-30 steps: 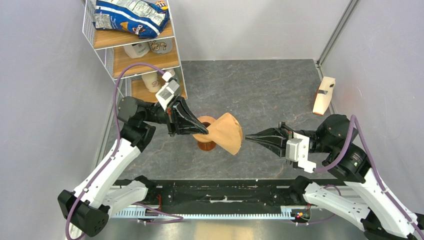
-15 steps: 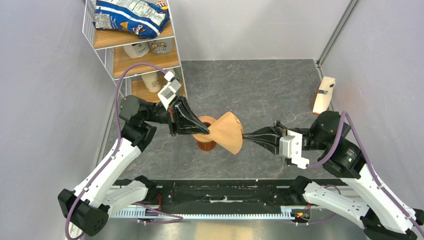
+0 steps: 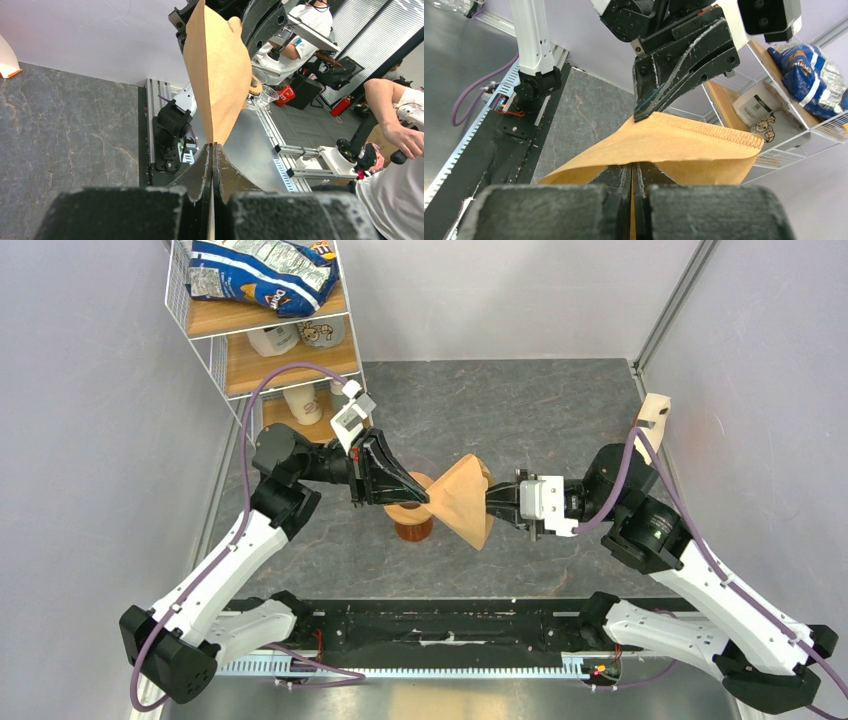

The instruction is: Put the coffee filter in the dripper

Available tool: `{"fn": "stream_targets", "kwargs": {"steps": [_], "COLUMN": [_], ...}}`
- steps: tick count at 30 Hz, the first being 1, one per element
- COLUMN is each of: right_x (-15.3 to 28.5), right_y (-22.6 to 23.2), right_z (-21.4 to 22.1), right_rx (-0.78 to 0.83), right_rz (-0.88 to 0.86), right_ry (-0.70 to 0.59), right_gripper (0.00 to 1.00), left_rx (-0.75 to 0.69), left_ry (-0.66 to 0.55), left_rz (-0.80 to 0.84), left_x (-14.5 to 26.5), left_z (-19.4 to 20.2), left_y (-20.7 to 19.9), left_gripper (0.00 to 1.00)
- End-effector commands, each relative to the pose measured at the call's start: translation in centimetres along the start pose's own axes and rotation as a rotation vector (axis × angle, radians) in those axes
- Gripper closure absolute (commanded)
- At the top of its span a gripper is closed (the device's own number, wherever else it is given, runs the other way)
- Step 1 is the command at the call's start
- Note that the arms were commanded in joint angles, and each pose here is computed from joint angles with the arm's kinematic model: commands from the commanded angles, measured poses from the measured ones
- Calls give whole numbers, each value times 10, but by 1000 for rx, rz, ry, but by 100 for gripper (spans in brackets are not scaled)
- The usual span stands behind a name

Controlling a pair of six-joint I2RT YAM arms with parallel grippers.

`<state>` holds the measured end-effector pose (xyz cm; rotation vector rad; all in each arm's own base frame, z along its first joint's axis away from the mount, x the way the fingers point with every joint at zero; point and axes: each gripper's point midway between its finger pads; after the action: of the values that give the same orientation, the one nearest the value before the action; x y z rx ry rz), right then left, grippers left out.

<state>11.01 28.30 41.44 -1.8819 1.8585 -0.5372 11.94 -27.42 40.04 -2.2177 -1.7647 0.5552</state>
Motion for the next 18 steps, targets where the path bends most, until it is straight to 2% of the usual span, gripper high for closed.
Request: {"fn": "stream_targets", "kwargs": {"steps": [1,18], "right_x": [-3,-23], "right_y": [-8,5], "right_z": [-10,7], "right_rx": [-10,-9], "right_rz": [35,-29], "right_ry": [-35,-44], "right_gripper": [98,94], "left_rx": [-77,-55], "left_ry": [-23,-30], "left_rz": [7,11], "left_x": [-4,-8], "left_z": [-14,-15], "left_y": [-8,-7], "left_gripper": [98,98]}}
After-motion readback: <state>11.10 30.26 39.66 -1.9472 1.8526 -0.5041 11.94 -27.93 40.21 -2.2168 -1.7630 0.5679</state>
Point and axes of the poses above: each gripper's point midway between its finger pads, its own x axis back along the fingers, its own y axis along the line the jaws close on, z = x × y, and after that the axes turned 1 degree about x, right-handed
